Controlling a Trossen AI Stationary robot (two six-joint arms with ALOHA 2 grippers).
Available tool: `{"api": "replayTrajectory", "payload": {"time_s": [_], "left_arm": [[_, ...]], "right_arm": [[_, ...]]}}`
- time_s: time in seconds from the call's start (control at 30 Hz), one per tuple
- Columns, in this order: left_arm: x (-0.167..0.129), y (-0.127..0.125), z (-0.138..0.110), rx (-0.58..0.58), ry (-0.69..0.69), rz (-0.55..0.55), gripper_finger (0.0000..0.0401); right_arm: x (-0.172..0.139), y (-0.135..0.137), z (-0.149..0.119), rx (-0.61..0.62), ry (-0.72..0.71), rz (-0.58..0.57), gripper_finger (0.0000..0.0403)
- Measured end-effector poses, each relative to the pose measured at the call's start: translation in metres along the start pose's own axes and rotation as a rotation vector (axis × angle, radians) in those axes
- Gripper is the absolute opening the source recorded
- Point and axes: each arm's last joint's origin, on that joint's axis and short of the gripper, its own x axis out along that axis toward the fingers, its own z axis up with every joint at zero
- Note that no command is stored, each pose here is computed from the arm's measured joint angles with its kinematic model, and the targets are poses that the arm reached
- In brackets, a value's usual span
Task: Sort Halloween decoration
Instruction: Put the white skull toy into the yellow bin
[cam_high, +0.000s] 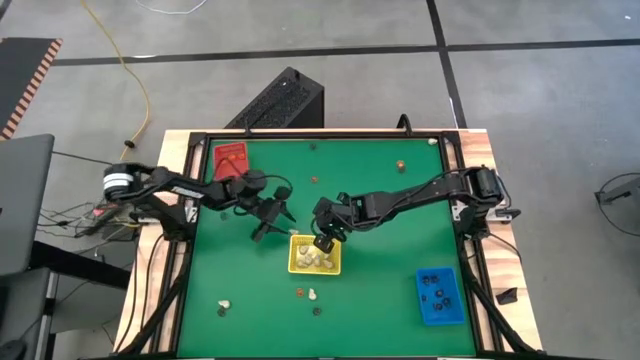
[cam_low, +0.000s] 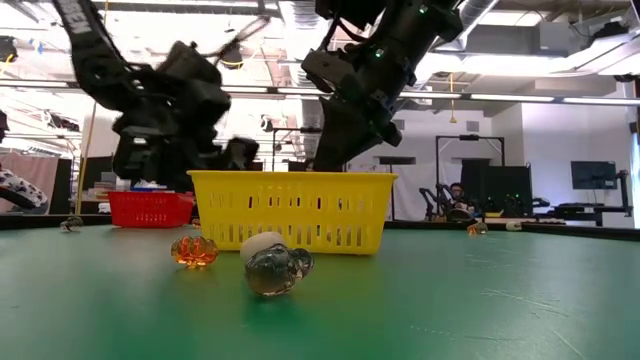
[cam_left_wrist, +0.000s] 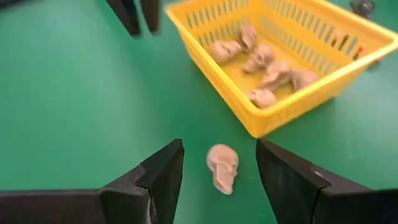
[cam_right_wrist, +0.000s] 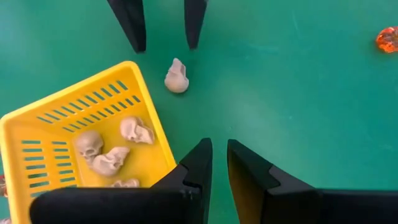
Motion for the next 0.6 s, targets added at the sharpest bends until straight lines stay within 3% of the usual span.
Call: {"api": "replayTrajectory", "payload": {"time_s": [0.37, 0.6], "left_arm": [[0.038, 0.012, -0.024, -0.067, 0.057, -0.138, 0.0188], [0.039, 0.01, -0.031, -0.05, 0.117, -0.167, 0.0123]], "right_arm": [[0.0, 0.0, 0.0, -0.017, 0.002, -0.008, 0.0082], [0.0, 0.0, -0.001, -0.02, 0.004, -0.01, 0.0082]]}}
